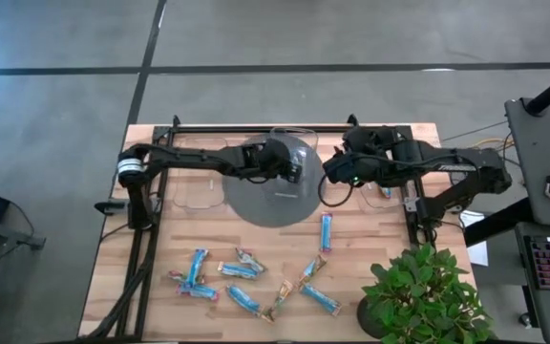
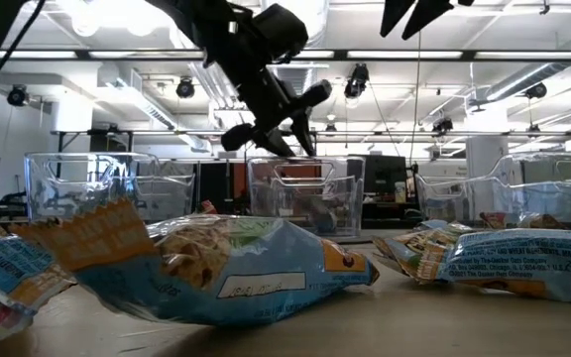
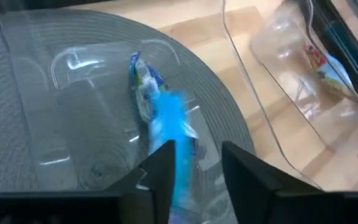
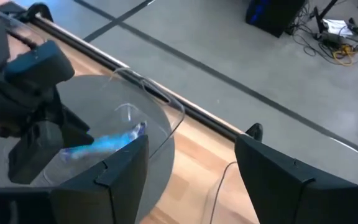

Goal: Pick and place Granola Bars by type
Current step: Put the blue granola bar into the middle transparent bin

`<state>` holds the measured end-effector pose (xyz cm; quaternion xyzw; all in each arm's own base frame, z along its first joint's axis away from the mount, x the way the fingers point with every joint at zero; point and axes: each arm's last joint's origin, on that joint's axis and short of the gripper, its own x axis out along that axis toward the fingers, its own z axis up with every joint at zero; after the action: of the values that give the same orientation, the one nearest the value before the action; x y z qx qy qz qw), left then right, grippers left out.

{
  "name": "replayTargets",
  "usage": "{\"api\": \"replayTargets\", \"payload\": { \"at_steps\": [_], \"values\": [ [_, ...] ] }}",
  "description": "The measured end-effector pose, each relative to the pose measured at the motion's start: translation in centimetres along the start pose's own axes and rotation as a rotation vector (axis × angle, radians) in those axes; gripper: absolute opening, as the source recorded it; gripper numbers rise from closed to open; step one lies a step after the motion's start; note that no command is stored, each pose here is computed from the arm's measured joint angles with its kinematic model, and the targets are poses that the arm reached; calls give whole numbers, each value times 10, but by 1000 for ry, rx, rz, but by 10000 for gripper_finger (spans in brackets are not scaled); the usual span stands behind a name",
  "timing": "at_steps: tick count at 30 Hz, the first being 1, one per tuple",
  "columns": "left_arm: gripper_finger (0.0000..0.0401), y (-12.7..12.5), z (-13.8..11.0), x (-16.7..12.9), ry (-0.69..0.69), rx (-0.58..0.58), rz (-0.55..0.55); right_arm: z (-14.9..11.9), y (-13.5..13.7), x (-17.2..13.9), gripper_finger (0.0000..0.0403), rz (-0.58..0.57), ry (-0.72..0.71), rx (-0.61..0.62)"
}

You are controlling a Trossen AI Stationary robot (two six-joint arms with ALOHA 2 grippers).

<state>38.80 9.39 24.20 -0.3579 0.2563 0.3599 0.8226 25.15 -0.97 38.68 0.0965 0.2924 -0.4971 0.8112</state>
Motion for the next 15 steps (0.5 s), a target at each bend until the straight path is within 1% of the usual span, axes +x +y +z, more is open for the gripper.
{"api": "replayTargets", "payload": {
  "at_steps": [2, 4, 5, 6, 8, 10, 11, 13, 15],
  "values": [
    [140, -4, -1, -4, 0, 24, -8, -1, 1, 1, 231, -2, 2, -4],
    [154, -10, 0, -14, 9, 68, -30, -1, 2, 2, 231, -4, 4, -10],
    [158, -13, 1, -23, 39, 100, -62, -1, 2, 2, 231, -6, 4, -14],
    [159, -17, 1, -36, 77, 146, -107, -2, 1, 2, 231, -6, 4, -21],
    [160, -23, -4, -65, 161, 279, -188, -2, 1, 2, 231, -6, 4, -34],
    [161, -28, -17, -98, 230, 423, -248, -2, 1, 2, 231, -4, 6, -60],
    [161, -29, -25, -113, 258, 471, -260, -2, 1, 2, 231, 0, 9, -70],
    [161, -27, -43, -142, 327, 530, -258, -2, 2, 3, 231, 11, 18, -85],
    [161, -23, -60, -167, 393, 543, -237, -3, 4, 4, 231, 24, 31, -89]
  ]
}}
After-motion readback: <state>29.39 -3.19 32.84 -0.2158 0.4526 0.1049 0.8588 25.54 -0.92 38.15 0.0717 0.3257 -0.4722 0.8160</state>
